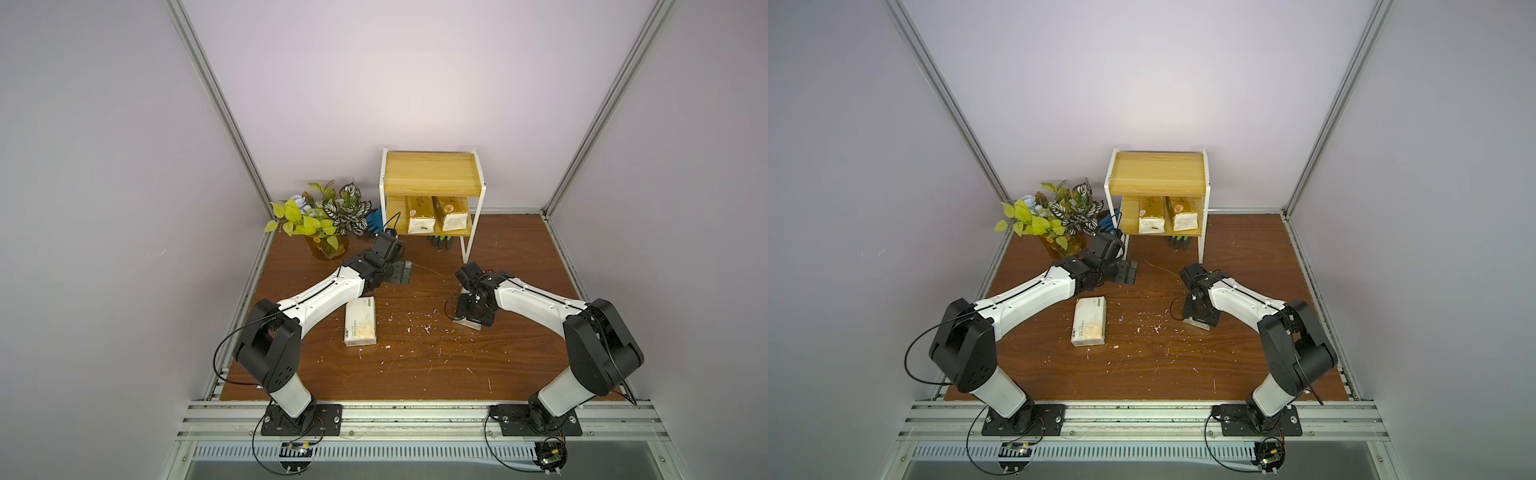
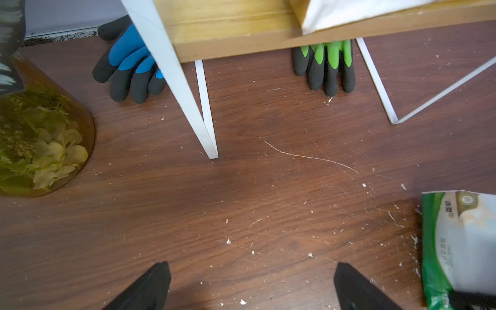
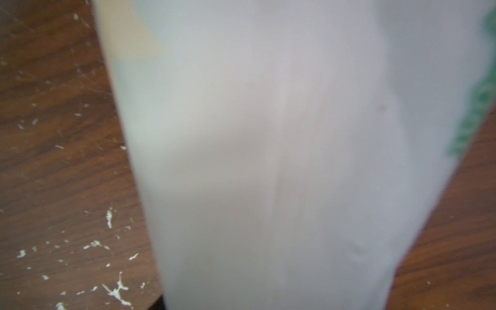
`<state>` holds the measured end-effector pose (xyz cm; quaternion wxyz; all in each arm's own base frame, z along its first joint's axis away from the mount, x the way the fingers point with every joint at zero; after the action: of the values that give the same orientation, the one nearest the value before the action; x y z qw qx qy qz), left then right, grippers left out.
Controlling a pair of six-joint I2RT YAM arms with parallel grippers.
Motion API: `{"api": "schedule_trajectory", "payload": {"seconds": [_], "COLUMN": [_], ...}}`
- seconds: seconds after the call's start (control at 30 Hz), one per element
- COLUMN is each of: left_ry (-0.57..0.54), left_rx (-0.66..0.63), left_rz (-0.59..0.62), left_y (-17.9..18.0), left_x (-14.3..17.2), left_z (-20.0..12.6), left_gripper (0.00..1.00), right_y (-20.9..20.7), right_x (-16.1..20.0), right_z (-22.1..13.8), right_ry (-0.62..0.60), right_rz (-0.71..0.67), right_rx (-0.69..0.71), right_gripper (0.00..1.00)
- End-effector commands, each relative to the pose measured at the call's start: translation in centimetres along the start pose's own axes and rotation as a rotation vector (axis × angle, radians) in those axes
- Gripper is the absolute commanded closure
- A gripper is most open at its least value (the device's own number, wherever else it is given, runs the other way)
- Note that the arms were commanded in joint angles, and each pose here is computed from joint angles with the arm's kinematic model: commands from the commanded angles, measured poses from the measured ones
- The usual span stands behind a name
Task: Place the tissue boxes on the shelf by color
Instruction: Pick up the box of tissues from the center of the board, then place a box of tissues on the shelf.
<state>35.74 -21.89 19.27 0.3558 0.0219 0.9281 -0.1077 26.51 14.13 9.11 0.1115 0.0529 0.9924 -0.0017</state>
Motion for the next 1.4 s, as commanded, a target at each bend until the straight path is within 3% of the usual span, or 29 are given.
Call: {"api": "schedule_trajectory", "payload": {"seconds": [0.0, 0.23, 0.43, 0.67, 0.87, 1.03, 1.13, 1.37], "left_ry": [0.013, 0.031, 0.032, 0.038, 0.037, 0.035, 0.033, 0.026], "left_rx": [-0.026, -0.048, -0.055, -0.055, -0.065, -0.07, -0.064, -0.066], "left_rz": [0.002, 0.013, 0.015, 0.007, 0.005, 0.005, 0.004, 0.014], "left_y": [0.8, 1.0, 0.8, 0.7, 0.9, 1.1, 1.1, 1.2], "left_x": [0.2, 0.3, 0.0, -0.1, 0.1, 0.2, 0.1, 0.0], "left_z": [0.1, 0.4, 0.6, 0.9, 0.8, 0.5, 0.4, 0.0], "left_gripper": [0.01, 0.0, 0.01, 0.01, 0.0, 0.01, 0.01, 0.01], "right_y": [-1.7, -0.4, 2.1, 5.6, 7.5, 9.2, 9.6, 9.3], "right_x": [1.0, -1.2, -1.9, -4.5, -8.9, -13.3, -16.4, -20.9], "right_z": [-0.3, -5.4, -10.7, -19.6, -26.3, -29.3, -30.5, -32.9], "right_ry": [0.031, -0.079, -0.162, -0.321, -0.477, -0.595, -0.68, -0.895], "right_rz": [-0.052, -0.136, -0.314, -0.481, -0.562, -0.595, -0.522, -0.397], "right_rx": [0.088, -0.021, -0.183, -0.315, -0.292, -0.215, -0.23, -0.114], "right_gripper": [0.66, 0.82, 0.83, 0.82, 0.81, 0.79, 0.78, 0.74]}}
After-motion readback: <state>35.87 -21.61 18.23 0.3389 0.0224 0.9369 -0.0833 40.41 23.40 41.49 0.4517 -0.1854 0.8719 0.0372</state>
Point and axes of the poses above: each gripper's point midway between its finger pads, its own z axis out along the fingers, its own y axis along the line the jaws close on, x = y × z, the point moved 5 cm from there along -z, back along the fingers, and after that the axes turned 10 degrees about -z, right-handed, at the moved point
